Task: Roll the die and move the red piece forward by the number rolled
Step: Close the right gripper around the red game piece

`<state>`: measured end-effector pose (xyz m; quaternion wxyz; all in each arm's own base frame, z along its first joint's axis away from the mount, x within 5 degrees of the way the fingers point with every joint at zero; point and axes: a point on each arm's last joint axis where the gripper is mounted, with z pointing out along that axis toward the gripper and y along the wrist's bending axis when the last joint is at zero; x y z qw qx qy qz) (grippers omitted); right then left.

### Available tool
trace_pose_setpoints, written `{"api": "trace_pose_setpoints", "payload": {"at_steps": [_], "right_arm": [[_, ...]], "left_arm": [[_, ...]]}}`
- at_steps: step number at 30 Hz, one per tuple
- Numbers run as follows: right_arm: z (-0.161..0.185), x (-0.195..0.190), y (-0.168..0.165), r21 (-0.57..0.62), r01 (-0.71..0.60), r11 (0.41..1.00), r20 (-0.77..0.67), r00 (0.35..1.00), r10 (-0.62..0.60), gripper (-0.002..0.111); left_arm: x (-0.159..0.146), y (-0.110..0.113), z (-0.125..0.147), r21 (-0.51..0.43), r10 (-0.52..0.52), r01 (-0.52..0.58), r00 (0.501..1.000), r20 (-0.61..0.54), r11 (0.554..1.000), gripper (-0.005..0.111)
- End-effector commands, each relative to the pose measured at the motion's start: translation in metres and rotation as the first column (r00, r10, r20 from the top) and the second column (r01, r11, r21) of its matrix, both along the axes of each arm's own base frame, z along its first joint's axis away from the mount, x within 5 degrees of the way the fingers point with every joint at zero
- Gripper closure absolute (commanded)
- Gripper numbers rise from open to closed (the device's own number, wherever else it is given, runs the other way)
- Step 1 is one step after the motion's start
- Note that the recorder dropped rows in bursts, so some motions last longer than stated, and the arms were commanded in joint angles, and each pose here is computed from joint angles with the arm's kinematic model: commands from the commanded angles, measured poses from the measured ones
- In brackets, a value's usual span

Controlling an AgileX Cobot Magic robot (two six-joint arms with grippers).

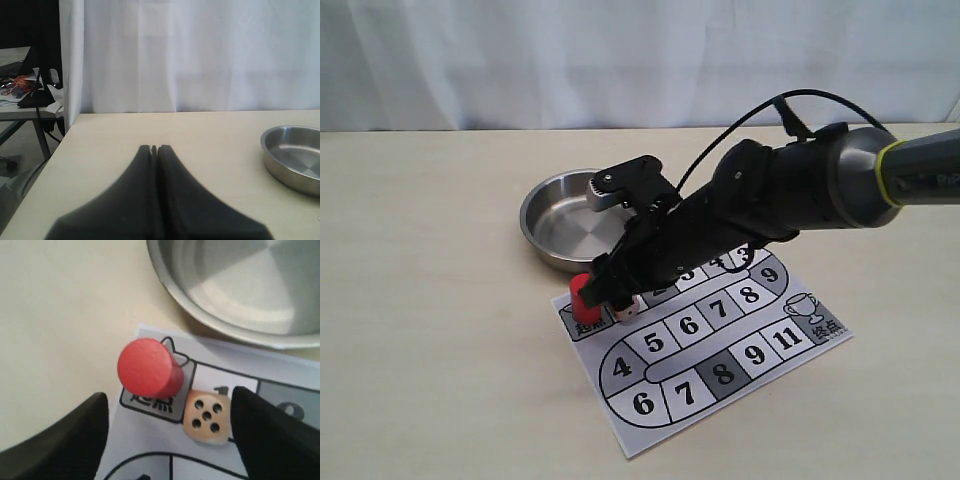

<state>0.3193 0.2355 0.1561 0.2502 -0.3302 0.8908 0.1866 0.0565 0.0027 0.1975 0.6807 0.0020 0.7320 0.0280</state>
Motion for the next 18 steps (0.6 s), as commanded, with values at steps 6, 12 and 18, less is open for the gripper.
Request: {"api": "trace_pose_setpoints", "payload": {"at_steps": [6, 12, 18], "right_arm": [[0.002, 0.002, 0.014, 0.013, 0.023, 1.000, 0.117, 0.993, -0.024, 0.038], [-0.014, 0.001, 0.020, 0.009, 0.045, 0.999, 0.094, 0.995, -0.045, 0.038], [-0.017, 0.002, 0.020, 0.031, 0.081, 0.996, 0.069, 0.994, -0.083, 0.038]], "left_arm": [[0.000, 0.000, 0.003, -0.003, -0.001, 0.001, 1.000, 0.016, 1.000, 0.107], [0.000, 0.000, 0.003, -0.003, -0.001, 0.001, 1.000, 0.018, 1.000, 0.107], [0.000, 0.000, 0.003, -0.003, -0.001, 0.001, 1.000, 0.018, 1.000, 0.107]]}}
